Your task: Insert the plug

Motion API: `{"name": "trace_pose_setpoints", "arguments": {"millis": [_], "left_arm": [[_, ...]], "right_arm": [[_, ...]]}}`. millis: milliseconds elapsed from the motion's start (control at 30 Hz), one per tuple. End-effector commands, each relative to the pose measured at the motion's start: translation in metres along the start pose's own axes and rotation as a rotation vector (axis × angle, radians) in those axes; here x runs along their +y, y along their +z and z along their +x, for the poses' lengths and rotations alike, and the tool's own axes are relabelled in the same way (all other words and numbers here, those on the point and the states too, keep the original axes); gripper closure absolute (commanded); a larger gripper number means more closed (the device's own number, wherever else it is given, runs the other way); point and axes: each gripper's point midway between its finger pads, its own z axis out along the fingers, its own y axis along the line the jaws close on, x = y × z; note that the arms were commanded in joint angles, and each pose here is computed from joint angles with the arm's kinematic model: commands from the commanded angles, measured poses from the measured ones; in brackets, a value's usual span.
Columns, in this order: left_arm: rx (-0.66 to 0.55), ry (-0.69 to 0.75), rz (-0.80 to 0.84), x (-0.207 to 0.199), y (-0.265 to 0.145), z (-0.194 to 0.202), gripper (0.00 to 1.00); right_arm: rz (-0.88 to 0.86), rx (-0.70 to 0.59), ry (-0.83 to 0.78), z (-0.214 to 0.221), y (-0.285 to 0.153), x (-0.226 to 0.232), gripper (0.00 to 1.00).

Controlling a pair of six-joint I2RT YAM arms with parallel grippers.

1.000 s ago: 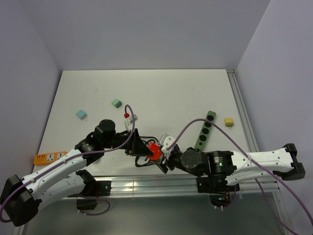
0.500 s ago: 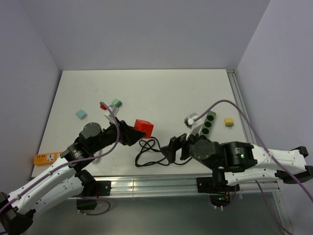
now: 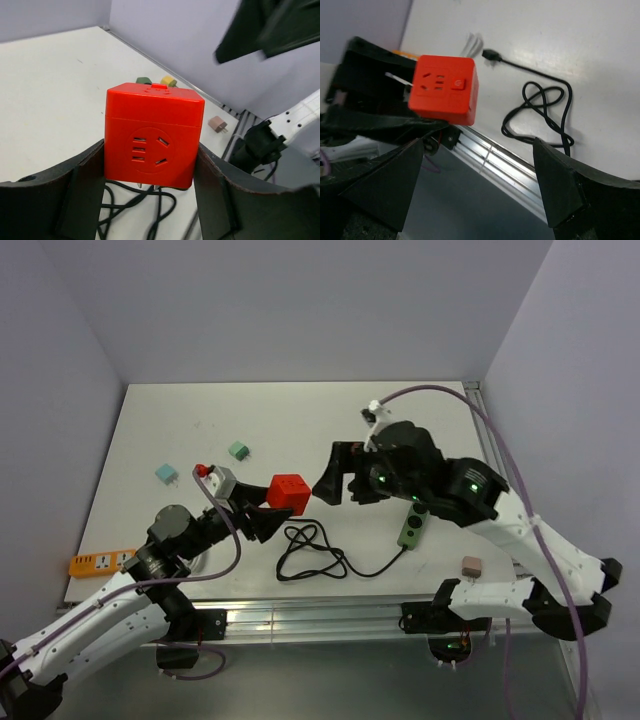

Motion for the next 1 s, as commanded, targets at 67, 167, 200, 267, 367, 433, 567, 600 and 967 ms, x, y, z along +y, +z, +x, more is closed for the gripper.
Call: {"name": "trace_pose_setpoints", "arguments": {"millis": [67, 167, 200, 267, 367, 433, 567, 600, 967], "left_arm": [[-0.057, 0.259, 0.023, -0.002, 0.013, -0.028, 1.0], [0.013, 0.337, 0.02, 0.003, 0.021, -0.024, 1.0], [0.023, 0.35, 0.014, 0.003, 0.023, -0.025, 1.0], [0.011, 0.382, 0.01, 0.003, 0.023, -0.033, 1.0], [-0.011, 0.394, 0.056, -0.007, 0.019, -0.037, 1.0], [-0.032, 0.442, 0.106, -0.014, 0.017, -0.038, 1.0], [-0.044, 0.442, 0.176, -0.026, 0.011, -0.034, 1.0], [-0.042, 0.442, 0.189, -0.028, 0.011, -0.033, 1.0], [-0.033, 0.448, 0.221, -0.034, 0.009, -0.032, 1.0]], "right_arm": [[-0.039, 0.197, -0.03, 0.017, 0.014, 0.01, 0.03], [-0.097, 0.237, -0.059, 0.017, 0.014, 0.023, 0.03], [-0.132, 0.261, -0.078, 0.02, 0.014, 0.029, 0.03], [-0.154, 0.277, -0.085, 0.019, 0.012, 0.034, 0.03], [-0.158, 0.304, -0.097, 0.022, 0.013, 0.035, 0.03], [-0.175, 0.333, -0.092, 0.026, 0.016, 0.036, 0.03], [-0.224, 0.366, -0.075, 0.026, 0.022, 0.039, 0.02], [-0.225, 0.374, -0.073, 0.026, 0.026, 0.039, 0.02], [-0.22, 0.457, -0.011, 0.019, 0.044, 0.038, 0.09]]}}
